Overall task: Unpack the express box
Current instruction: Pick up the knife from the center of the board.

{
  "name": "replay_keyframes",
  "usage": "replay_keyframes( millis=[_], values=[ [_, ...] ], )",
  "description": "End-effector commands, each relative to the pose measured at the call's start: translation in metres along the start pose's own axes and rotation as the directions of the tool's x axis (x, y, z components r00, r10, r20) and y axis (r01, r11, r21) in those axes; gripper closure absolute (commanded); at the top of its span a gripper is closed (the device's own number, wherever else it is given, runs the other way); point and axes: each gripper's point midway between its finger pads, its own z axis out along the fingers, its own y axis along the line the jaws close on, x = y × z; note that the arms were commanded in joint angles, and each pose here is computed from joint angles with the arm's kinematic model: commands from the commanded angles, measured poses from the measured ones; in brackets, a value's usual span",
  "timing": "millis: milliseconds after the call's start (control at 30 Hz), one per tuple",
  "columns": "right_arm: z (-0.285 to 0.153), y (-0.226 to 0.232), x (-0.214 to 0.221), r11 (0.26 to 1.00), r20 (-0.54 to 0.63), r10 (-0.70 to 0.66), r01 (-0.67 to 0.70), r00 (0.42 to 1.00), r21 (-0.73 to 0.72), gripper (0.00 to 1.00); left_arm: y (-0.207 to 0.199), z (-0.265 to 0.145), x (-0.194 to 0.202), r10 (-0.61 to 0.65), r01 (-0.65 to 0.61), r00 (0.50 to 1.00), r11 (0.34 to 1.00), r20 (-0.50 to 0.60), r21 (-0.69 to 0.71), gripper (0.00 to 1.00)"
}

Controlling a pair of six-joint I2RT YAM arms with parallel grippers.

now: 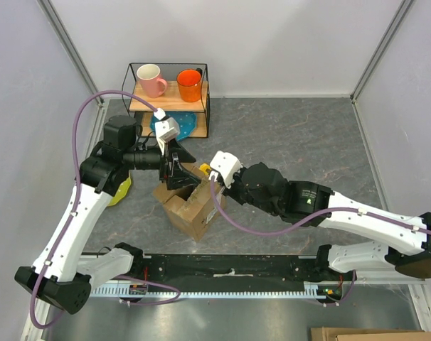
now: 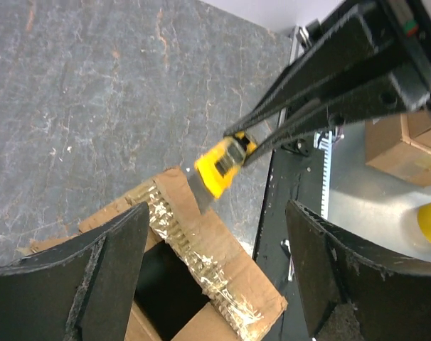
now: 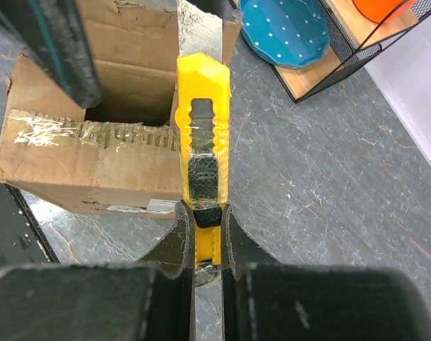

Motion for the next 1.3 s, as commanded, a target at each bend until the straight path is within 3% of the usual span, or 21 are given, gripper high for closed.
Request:
replay_keyframes(
  millis=[0, 333, 500, 900, 1100, 1233, 1267],
  values=[
    [-0.007, -0.004, -0.026, 0.998, 0.046, -0.035, 0.033, 0.998, 0.044, 0.97, -0.008, -0.001, -0.027, -0.031, 0.029, 0.996, 0.999, 0.089, 0.023, 0.16],
    [-0.016, 0.009, -0.039, 0.993, 0.068, -0.108, 0.105, 0.992, 0.050, 0.97, -0.023, 0.000, -0.027, -0.091, 0.081, 0.993, 0.989, 0.072, 0.126, 0.17],
    [-0.017, 0.009, -0.043, 0.988, 0.065, -0.141, 0.136, 0.988, 0.074, 0.97, -0.034, 0.001, -0.027, -0.160, 0.147, 0.986, 0.969, 0.052, 0.201, 0.25],
    [-0.020, 0.019, -0.058, 0.981, 0.082, -0.183, 0.177, 0.980, 0.078, 0.97, -0.038, 0.000, -0.028, -0.189, 0.178, 0.982, 0.952, 0.019, 0.250, 0.66],
    [-0.024, 0.021, -0.066, 0.978, 0.095, -0.197, 0.189, 0.976, 0.092, 0.97, -0.037, 0.000, -0.028, -0.195, 0.190, 0.981, 0.944, -0.008, 0.270, 0.98],
    [-0.025, 0.020, -0.066, 0.976, 0.095, -0.201, 0.191, 0.975, 0.102, 0.94, -0.039, -0.002, -0.029, -0.200, 0.195, 0.980, 0.937, -0.014, 0.289, 0.98],
    [-0.025, 0.018, -0.065, 0.976, 0.093, -0.199, 0.189, 0.976, 0.109, 0.88, -0.038, -0.002, -0.030, -0.199, 0.194, 0.980, 0.938, -0.012, 0.287, 0.98]
  ],
)
